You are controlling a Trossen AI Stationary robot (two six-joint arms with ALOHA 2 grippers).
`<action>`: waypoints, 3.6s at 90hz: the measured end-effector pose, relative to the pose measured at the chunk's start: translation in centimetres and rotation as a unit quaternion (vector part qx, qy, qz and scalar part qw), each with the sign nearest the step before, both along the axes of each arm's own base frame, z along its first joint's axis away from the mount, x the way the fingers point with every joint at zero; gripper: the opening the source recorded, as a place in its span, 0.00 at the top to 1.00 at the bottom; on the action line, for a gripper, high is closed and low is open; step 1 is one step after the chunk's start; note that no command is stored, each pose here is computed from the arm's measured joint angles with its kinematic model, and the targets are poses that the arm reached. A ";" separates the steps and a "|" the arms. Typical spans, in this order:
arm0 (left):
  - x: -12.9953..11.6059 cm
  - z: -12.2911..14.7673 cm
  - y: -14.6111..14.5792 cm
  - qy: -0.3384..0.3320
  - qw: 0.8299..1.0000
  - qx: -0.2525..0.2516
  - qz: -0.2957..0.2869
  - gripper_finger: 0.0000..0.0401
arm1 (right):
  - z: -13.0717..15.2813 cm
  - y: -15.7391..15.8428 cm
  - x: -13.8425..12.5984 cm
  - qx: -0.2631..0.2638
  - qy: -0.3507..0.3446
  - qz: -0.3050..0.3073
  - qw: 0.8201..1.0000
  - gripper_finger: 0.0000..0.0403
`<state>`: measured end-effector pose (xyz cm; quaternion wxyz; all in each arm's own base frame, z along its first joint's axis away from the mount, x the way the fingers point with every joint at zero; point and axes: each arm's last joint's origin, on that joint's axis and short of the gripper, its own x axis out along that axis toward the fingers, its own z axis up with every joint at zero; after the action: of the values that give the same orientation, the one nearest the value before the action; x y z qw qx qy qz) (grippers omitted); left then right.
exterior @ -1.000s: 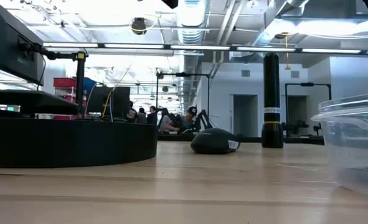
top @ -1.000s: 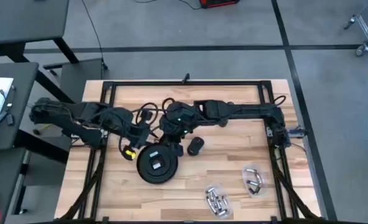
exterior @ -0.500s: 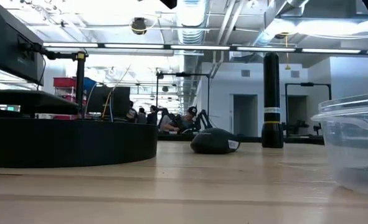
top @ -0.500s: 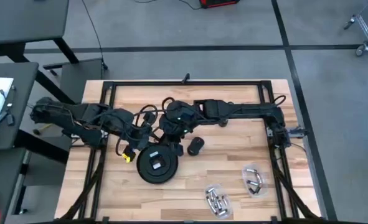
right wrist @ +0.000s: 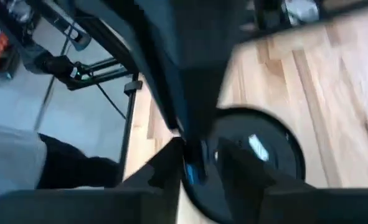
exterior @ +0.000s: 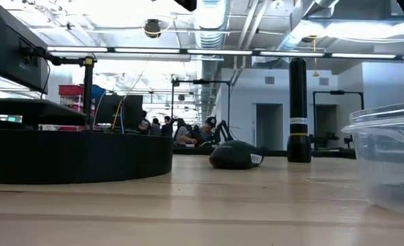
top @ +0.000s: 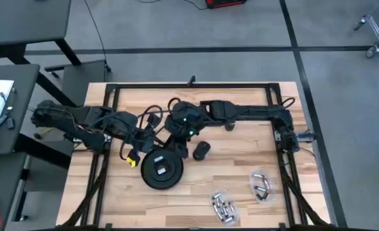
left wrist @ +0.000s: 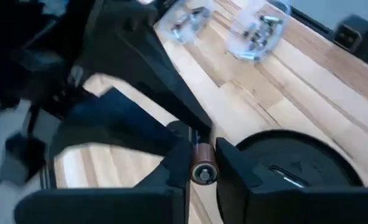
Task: Insert battery
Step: Insert the brown battery into the white wall clock battery compartment
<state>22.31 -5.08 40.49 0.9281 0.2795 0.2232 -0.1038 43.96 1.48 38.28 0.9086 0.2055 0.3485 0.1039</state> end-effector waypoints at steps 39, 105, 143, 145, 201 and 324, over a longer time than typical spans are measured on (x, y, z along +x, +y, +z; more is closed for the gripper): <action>-4.3 8.1 1.0 -0.159 0.983 0.026 0.094 0.93 | 9.4 -4.5 -6.1 -0.077 -0.168 -0.033 0.982 0.36; -5.2 11.0 1.6 -0.248 0.952 0.116 0.135 0.93 | 11.1 -4.2 -2.8 -0.124 -0.360 -0.031 0.924 0.35; -5.2 11.2 1.7 -0.255 0.946 0.145 0.140 0.93 | 11.2 -4.2 -2.9 -0.123 -0.363 -0.030 0.923 0.47; -5.2 11.2 1.7 -0.255 0.946 0.146 0.140 0.93 | 11.2 -4.2 -2.9 -0.123 -0.363 -0.030 0.923 0.49; -5.2 11.4 1.7 -0.263 0.943 0.145 0.142 0.93 | 11.3 -3.9 -2.9 -0.117 -0.371 -0.029 0.921 0.76; -6.5 8.4 2.8 -0.153 0.947 0.007 0.283 0.72 | 8.4 -4.3 -3.5 -0.128 -0.221 -0.009 0.967 0.90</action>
<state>15.81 -2.33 48.86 0.9402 0.2240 0.1496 0.2086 40.46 -2.79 46.70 0.9827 0.0627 0.1472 0.0933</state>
